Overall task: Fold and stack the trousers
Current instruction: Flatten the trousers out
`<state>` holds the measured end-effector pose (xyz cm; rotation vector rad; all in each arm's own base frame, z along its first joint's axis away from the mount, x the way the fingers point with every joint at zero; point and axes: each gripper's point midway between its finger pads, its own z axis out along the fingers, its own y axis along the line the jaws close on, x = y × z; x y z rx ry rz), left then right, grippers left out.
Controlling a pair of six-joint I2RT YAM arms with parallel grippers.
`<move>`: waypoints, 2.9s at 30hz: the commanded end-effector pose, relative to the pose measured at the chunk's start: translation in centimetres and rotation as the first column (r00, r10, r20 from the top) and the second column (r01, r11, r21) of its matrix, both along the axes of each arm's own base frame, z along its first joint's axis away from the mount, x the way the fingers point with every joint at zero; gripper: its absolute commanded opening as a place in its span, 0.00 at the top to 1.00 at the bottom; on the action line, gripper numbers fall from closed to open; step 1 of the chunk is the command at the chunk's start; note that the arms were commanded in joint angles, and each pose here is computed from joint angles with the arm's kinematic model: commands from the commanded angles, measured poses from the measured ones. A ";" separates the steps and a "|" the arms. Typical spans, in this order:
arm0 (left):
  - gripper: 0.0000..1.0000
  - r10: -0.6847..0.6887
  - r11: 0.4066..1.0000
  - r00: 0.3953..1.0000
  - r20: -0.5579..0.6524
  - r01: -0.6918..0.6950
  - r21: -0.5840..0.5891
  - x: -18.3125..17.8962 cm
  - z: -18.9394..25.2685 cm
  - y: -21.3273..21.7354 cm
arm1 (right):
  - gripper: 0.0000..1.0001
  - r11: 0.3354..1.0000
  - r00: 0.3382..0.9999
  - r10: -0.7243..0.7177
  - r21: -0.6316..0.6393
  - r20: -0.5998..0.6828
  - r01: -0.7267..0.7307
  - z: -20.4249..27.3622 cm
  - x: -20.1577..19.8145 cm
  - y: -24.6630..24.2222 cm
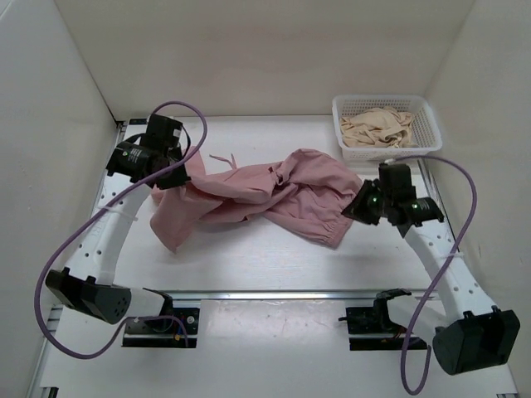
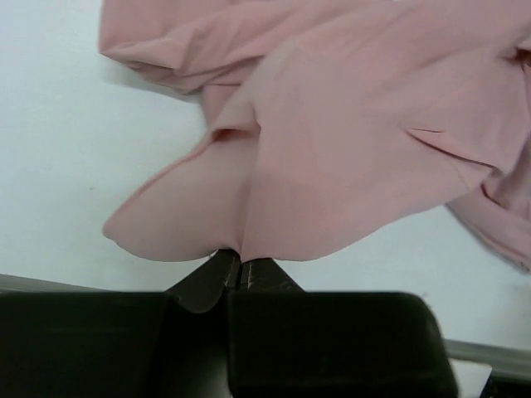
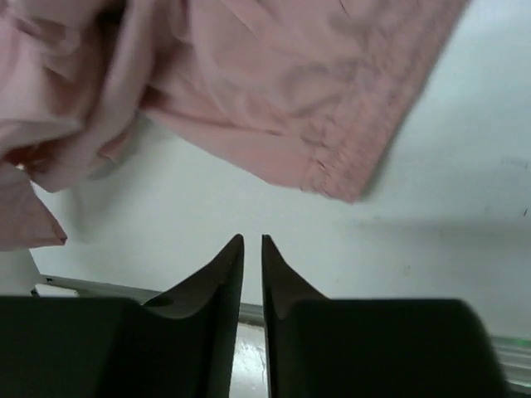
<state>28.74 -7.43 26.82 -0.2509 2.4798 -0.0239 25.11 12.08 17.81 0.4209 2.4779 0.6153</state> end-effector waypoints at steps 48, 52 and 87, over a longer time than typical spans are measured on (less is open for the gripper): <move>0.90 0.361 0.931 0.837 0.410 -0.295 -0.216 6.2 16.5 12.8 | 1.00 0.928 0.904 -0.344 0.241 0.252 0.286 17.0 22.3 -4.5; 0.90 0.406 0.913 0.772 0.490 -0.330 -0.238 4.3 19.2 15.0 | 1.00 0.930 0.884 -0.358 0.204 0.300 0.307 18.7 17.5 -5.8; 0.00 0.539 0.705 0.787 -0.301 -0.617 -0.351 -5.7 -14.2 11.9 | 0.00 0.949 0.930 -0.257 0.113 -0.264 0.294 -9.7 -5.2 -4.1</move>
